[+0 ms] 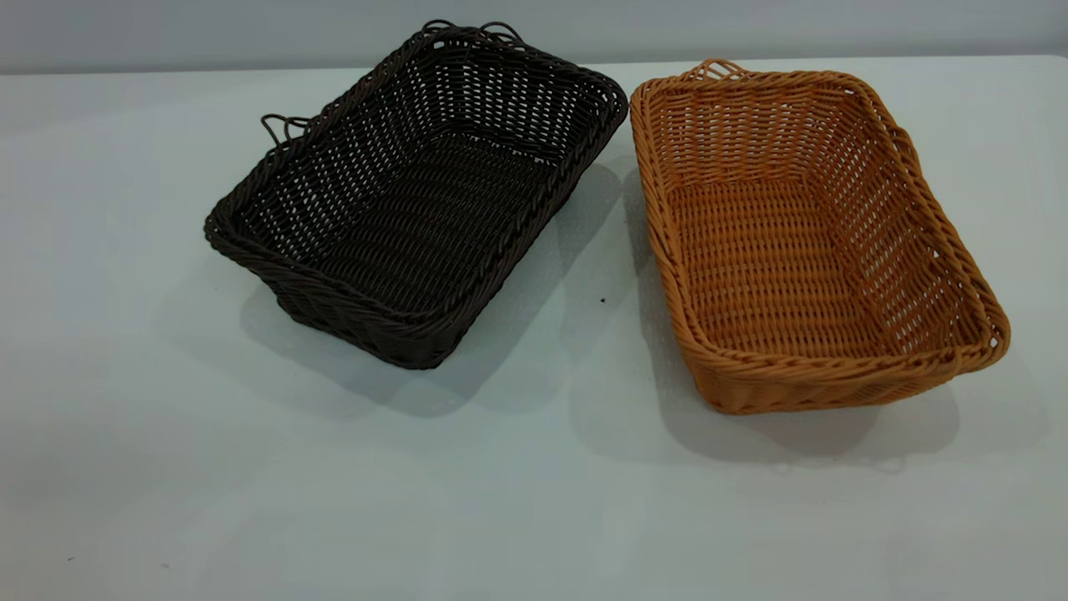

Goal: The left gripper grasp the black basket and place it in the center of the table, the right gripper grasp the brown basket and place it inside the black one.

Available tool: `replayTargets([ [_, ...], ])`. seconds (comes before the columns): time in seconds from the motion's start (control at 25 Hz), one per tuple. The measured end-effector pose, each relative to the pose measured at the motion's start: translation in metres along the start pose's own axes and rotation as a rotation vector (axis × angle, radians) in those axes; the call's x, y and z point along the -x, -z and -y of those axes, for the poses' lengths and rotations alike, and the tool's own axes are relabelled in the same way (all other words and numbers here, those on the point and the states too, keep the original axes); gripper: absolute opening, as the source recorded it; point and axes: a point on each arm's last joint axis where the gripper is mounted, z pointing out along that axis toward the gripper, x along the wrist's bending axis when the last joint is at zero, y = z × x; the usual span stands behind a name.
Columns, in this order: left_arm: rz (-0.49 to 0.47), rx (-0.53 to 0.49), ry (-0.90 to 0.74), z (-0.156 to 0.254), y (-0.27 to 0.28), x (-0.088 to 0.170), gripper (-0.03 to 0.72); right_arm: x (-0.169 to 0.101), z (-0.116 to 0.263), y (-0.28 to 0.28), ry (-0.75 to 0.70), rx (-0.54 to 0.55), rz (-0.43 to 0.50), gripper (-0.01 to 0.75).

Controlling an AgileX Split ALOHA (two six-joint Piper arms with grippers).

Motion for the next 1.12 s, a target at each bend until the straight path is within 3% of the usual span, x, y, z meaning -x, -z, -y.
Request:
replayTargets([
  [0.28,0.024,0.007,0.045,-0.007,0.000,0.001,0.583,-0.001,0.000,0.000,-0.007,0.000,-0.016,0.563],
  [0.52,0.026,-0.062,0.066,-0.061,-0.016,-0.005,0.583,-0.002,0.000,0.000,-0.027,0.001,-0.021,0.563],
  [0.84,0.035,-0.163,-0.006,-0.152,-0.107,-0.018,0.583,-0.002,0.000,0.000,-0.038,0.002,-0.027,0.563],
  [1.12,0.084,-0.220,-0.046,-0.199,-0.212,-0.014,0.583,-0.004,-0.007,-0.005,-0.049,-0.040,-0.040,0.563],
])
